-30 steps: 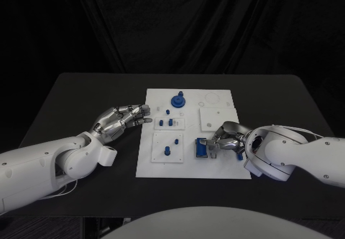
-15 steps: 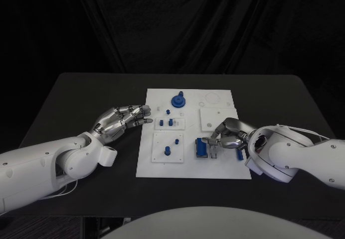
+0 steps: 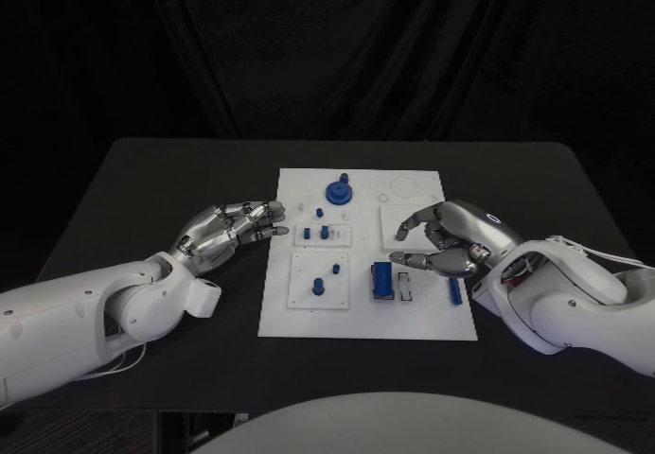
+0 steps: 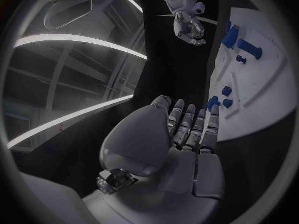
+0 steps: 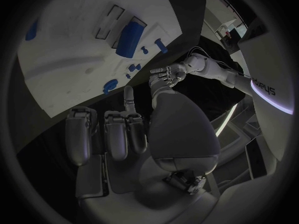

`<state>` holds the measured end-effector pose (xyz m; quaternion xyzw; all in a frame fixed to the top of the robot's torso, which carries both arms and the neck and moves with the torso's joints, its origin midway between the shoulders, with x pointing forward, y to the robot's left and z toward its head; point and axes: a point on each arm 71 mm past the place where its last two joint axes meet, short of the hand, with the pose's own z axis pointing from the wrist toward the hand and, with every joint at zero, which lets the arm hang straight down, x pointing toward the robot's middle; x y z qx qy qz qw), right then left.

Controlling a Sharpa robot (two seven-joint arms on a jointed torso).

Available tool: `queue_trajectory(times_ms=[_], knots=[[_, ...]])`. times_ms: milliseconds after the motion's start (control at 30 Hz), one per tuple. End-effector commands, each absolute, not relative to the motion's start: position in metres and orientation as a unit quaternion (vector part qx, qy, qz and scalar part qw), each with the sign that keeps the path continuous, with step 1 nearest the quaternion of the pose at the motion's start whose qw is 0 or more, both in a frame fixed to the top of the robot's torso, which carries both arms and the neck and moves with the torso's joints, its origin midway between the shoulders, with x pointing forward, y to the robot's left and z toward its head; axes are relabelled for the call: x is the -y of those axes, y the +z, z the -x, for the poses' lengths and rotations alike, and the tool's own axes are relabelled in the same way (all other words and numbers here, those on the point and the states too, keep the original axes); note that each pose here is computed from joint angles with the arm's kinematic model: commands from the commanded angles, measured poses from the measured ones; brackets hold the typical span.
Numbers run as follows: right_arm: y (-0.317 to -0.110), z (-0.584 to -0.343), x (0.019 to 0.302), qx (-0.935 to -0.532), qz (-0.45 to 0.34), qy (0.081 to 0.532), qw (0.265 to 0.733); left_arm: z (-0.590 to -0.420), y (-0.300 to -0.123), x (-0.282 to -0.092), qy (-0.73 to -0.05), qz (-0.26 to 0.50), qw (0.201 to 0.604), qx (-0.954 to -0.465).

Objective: Assemble the parts on the task board

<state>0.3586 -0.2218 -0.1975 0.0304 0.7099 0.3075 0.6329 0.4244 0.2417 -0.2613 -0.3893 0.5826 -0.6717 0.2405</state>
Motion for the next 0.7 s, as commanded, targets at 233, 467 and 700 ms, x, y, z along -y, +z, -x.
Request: queue_trajectory(times_ms=[233,467,700], knots=[[-0.211,-0.350,0.215,-0.718,0.050,0.265,0.641,-0.423,-0.261,-0.241,-0.677,0.384,0.236,-0.581],[-0.220,-0.346,0.212,-0.715,0.077,0.254,0.647,-0.423,-0.262,-0.242,-0.677,0.385,0.235,-0.582],[-0.230,-0.343,0.209,-0.721,0.082,0.247,0.642,-0.422,-0.262,-0.242,-0.676,0.385,0.234,-0.582]])
